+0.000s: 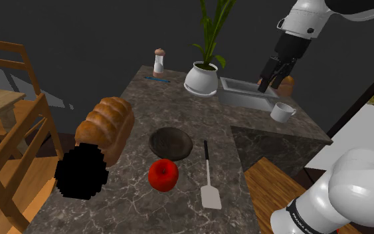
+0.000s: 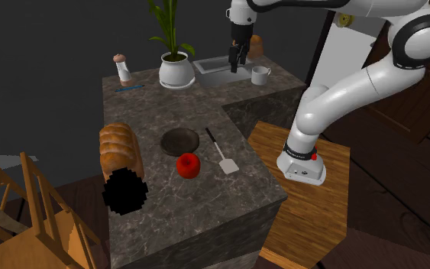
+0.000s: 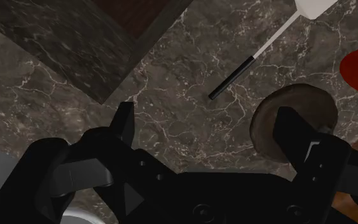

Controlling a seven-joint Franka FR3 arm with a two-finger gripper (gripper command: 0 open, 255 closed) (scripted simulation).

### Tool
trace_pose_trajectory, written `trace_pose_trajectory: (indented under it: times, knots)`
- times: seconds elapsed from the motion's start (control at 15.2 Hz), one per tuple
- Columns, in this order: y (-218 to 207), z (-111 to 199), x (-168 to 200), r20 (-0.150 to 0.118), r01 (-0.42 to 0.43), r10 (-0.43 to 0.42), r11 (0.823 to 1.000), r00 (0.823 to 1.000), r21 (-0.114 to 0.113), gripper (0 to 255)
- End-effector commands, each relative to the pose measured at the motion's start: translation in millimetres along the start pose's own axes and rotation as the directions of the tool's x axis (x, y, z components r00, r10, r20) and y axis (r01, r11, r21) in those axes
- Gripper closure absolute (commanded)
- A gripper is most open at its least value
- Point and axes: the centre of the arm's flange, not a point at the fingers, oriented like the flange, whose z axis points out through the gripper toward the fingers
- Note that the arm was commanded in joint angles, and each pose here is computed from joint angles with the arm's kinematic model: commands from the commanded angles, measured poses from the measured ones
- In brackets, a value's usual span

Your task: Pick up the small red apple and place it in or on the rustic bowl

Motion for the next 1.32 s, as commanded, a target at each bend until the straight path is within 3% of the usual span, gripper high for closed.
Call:
trace_pose_trajectory:
  times: [0.0, 0.59, 1.25]
  knots:
    - [0, 0, 0, 0.0, 0.0, 0.0, 1.0, 1.0, 0.0, 0]
    - [-110, 58, 29, 0.034, 0.171, -0.169, 0.984, 0.985, -0.059, 0]
    - [-232, 131, 38, 0.083, 0.355, -0.347, 0.927, 0.934, -0.117, 0]
